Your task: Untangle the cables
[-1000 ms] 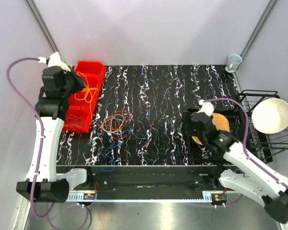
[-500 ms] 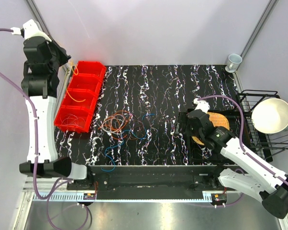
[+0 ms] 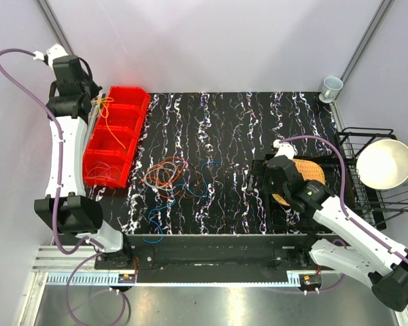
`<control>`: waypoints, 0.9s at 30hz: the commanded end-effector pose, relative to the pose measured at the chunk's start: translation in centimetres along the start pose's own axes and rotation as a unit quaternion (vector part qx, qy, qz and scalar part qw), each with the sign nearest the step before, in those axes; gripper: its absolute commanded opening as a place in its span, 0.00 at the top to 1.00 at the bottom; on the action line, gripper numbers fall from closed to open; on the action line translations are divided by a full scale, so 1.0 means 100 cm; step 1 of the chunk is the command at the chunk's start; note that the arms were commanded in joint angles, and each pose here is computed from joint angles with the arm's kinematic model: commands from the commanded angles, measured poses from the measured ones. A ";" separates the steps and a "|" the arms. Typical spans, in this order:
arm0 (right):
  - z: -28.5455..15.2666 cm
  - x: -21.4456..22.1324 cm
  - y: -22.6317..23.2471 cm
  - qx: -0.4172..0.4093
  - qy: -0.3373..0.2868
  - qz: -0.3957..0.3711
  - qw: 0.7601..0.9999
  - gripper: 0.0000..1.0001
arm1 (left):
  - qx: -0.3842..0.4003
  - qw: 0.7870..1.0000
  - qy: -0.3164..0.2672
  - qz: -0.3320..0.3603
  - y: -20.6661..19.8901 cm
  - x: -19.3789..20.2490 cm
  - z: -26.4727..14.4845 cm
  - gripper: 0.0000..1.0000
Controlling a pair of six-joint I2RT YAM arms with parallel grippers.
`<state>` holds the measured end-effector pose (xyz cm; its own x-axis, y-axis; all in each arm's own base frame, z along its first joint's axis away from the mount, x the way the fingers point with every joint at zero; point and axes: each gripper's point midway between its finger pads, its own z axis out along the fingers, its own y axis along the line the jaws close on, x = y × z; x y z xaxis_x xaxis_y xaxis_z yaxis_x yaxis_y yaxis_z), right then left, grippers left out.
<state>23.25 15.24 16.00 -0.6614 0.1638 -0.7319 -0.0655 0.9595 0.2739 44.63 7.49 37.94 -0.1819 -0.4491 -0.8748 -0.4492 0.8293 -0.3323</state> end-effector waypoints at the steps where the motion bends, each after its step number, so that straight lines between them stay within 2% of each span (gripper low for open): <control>1: -0.002 -0.008 0.005 -0.015 -0.018 0.001 1.000 0.00 | -0.034 0.999 -0.026 -0.021 0.017 0.003 0.016 1.00; 5: -0.001 -0.008 0.006 -0.015 -0.015 -0.001 1.000 0.00 | -0.043 0.998 -0.032 -0.031 0.032 0.018 0.017 1.00; 9: 0.003 -0.005 0.006 -0.011 -0.007 -0.004 1.000 0.00 | -0.055 0.998 -0.016 -0.025 0.042 0.039 0.030 1.00; 19: 0.006 -0.004 0.007 -0.008 -0.003 -0.008 1.000 0.00 | -0.089 0.993 0.073 -0.009 0.062 0.093 0.072 1.00; 23: 0.003 -0.005 0.007 -0.013 -0.006 -0.006 1.000 0.00 | -0.114 0.987 0.115 -0.013 0.071 0.116 0.074 1.00; 27: 0.003 -0.005 0.006 -0.012 -0.007 -0.006 1.000 0.00 | -0.151 0.984 0.093 -0.008 0.074 0.110 0.057 1.00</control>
<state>23.37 15.47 15.15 -0.6798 0.1452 -0.7189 -0.0672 0.9638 0.2581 44.96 10.19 20.06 -0.4114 -0.5552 -0.7228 -0.6472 0.7363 -0.1972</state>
